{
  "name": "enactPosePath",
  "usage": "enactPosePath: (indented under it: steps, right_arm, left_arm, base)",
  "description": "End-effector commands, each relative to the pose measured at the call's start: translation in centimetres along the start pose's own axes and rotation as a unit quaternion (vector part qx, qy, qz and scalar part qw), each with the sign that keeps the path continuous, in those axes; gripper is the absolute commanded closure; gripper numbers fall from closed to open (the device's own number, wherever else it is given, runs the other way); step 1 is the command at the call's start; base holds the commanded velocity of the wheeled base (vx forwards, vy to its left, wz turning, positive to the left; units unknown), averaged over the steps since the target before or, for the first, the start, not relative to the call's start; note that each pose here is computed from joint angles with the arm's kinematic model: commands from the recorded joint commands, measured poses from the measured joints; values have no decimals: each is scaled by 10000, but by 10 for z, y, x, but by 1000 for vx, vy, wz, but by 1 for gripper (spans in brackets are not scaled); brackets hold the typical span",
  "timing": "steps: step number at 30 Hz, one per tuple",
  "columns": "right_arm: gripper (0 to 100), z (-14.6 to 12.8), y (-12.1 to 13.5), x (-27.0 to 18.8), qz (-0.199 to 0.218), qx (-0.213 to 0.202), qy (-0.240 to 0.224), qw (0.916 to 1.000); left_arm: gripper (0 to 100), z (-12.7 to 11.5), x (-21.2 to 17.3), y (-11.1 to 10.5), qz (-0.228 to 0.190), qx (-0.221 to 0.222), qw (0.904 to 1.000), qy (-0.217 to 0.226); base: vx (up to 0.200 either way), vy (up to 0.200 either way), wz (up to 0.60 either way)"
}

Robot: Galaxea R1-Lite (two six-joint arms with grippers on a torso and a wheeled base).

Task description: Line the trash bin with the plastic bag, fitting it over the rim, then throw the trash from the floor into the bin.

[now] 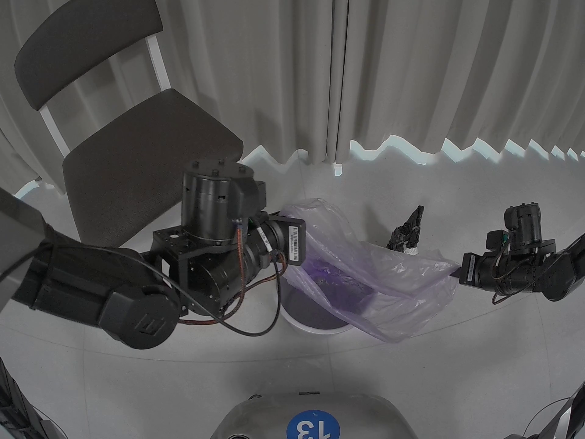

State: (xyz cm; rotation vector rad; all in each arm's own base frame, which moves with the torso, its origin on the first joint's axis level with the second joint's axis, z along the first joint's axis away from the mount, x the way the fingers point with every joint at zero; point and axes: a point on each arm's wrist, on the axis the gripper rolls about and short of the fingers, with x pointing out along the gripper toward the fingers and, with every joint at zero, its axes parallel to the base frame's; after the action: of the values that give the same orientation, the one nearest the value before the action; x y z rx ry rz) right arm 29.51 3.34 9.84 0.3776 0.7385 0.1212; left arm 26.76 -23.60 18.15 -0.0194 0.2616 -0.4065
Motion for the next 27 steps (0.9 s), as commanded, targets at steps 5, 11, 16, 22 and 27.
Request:
enactPosePath:
  steps: [5,11,16,22,27]
  right_arm:
    - [100,1,-9,-4,-102,-128,-18,9999]
    - [100,1,-4,-16,-22,-220,-123,9997]
    - [100,-7,11,-16,171,-368,-19,9992]
    - [100,-18,32,-14,417,-494,122,9978]
    - [100,-26,50,-10,659,-286,253,9971]
  left_arm:
    - [100,-11,21,-1,37,-128,9998,118]
    - [100,-5,30,23,-67,-670,9977,116]
    - [100,-5,35,42,57,-790,9967,151]
    - [100,-20,42,57,201,-1064,9934,383]
    - [100,-32,57,62,122,-1527,9878,270]
  base:
    - [0,0,0]
    - [0,0,0]
    - [0,0,0]
    - [0,0,0]
    - [0,0,0]
